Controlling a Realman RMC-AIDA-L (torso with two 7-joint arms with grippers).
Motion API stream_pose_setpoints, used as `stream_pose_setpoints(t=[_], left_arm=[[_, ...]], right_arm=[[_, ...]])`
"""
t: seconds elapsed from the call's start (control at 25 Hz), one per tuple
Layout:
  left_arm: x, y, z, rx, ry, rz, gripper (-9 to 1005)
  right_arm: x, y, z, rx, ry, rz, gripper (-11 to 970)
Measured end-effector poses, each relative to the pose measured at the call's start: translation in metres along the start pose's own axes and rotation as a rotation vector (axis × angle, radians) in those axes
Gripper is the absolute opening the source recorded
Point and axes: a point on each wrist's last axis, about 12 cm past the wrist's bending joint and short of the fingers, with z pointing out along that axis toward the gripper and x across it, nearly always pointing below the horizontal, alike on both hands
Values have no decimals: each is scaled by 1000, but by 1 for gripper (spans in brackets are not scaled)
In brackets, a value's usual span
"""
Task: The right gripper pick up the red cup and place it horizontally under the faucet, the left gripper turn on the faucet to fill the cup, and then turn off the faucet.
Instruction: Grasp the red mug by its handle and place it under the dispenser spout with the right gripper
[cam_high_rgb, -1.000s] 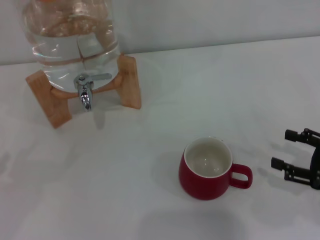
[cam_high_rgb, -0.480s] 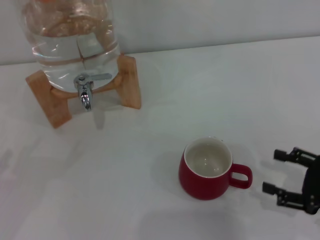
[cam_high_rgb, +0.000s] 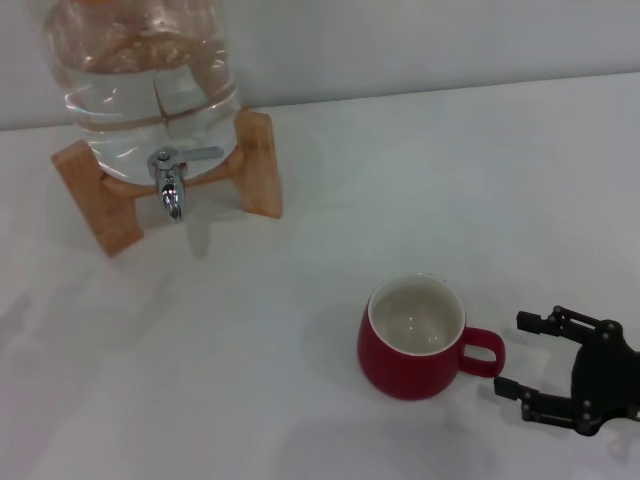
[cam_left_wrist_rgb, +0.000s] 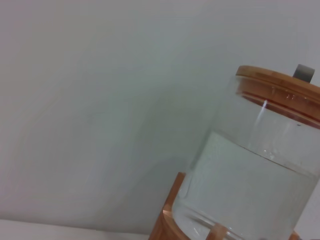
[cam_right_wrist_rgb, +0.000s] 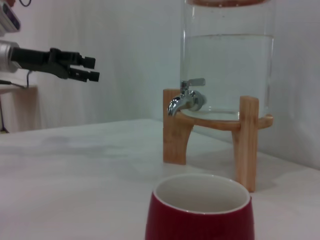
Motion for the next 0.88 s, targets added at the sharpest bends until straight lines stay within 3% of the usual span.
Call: stream_pose_setpoints(t=[0.88], left_arm=[[-1, 0, -1, 1, -1, -9, 883]], right_arm=[[6, -1, 21, 64, 6, -41, 778]])
